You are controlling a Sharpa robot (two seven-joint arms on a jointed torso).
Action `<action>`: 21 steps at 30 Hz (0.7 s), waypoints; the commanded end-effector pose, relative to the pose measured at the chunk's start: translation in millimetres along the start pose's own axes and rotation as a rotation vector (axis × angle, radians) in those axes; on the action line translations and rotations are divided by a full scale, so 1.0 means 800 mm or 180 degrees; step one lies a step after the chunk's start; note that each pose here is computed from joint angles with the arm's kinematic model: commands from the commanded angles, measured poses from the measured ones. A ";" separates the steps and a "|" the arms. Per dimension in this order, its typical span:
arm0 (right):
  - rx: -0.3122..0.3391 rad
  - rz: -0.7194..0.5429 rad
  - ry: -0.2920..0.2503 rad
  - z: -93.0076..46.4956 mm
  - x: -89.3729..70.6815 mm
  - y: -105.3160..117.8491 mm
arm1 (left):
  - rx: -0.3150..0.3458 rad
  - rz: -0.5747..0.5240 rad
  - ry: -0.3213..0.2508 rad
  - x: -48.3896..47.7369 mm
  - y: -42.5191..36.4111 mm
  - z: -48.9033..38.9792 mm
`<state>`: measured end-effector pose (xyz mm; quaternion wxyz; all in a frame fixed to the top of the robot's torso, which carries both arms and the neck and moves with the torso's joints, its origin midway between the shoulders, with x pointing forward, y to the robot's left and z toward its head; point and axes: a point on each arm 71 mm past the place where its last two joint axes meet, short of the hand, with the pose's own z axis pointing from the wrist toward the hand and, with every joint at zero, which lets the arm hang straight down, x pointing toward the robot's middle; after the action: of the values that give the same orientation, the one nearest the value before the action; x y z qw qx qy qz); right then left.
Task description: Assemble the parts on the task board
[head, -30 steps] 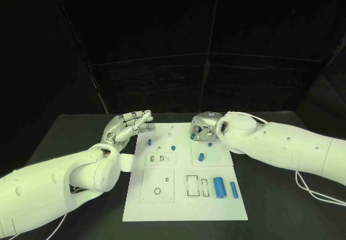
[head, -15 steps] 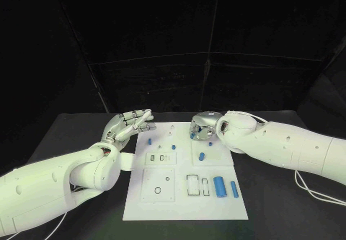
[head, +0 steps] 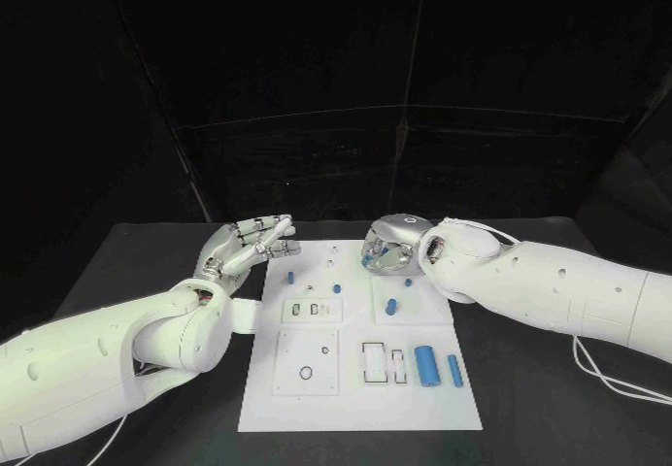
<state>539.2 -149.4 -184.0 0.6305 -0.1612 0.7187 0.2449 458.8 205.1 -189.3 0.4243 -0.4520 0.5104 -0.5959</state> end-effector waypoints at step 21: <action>0.0041 0.0064 -0.0442 0.049 -0.009 0.029 | 0.0031 -0.0013 0.0073 0.005 -0.0032 0.004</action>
<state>558.6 -110.0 -178.8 0.6713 -0.1349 0.6820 0.2568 460.7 203.2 -188.3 0.4224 -0.4508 0.5113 -0.5975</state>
